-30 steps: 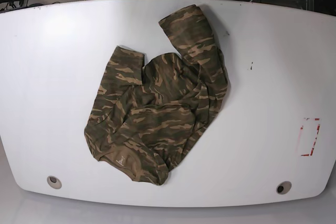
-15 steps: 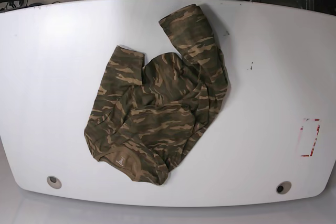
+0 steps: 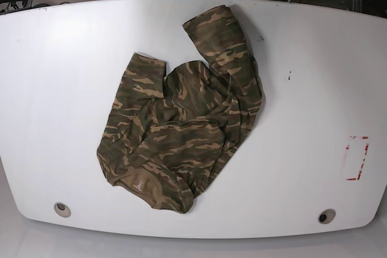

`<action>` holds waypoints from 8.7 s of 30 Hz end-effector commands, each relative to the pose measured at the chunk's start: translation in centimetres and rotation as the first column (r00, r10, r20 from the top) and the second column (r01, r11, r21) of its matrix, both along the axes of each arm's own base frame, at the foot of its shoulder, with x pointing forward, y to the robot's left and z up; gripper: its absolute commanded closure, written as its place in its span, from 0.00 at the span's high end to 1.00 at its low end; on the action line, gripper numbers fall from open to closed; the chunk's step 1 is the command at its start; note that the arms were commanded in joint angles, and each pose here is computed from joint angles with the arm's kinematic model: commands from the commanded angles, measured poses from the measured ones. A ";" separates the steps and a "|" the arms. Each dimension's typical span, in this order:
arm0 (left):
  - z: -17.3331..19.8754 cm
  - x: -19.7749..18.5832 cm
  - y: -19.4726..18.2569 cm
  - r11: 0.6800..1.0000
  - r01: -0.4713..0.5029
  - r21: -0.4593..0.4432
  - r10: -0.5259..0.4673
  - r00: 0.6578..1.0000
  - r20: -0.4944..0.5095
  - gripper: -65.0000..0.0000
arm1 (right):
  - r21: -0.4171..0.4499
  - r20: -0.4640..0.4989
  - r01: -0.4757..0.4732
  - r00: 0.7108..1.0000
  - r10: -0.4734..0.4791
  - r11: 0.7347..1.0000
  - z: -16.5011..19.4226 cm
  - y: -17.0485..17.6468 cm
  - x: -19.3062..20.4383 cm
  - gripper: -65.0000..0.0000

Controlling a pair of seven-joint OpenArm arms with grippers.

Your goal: Fold the T-shirt properly

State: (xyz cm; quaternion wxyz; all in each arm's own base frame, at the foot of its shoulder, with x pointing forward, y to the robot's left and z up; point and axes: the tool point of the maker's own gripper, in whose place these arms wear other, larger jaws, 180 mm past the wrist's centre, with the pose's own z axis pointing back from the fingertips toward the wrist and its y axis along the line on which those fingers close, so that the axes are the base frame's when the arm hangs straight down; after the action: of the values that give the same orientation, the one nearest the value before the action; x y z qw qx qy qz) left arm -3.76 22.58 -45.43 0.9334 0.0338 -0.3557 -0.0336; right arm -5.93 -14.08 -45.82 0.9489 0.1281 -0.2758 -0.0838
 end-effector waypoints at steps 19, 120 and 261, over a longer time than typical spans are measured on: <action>10.9 7.6 -0.2 0.989 0.042 -0.142 -0.001 0.961 0.277 0.65 | -0.160 0.351 0.044 0.936 0.015 0.986 10.2 -5.5 9.7 0.27; 6.2 18.5 -19.3 0.808 0.462 -0.366 -0.428 0.887 0.174 0.72 | -0.339 0.375 -0.143 0.886 0.273 0.930 13.5 -7.2 35.0 0.28; 27.4 37.7 10.9 0.995 0.031 0.097 -0.069 0.909 0.411 0.06 | -0.342 0.501 -0.352 0.717 0.486 0.871 24.1 -5.4 46.9 0.00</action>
State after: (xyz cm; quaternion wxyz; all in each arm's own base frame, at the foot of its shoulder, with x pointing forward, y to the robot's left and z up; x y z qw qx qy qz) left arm 32.96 33.25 -20.79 0.8533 0.0580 -0.5158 -0.0494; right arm 39.48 -19.06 -24.58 0.8440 0.1068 -0.4841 0.2046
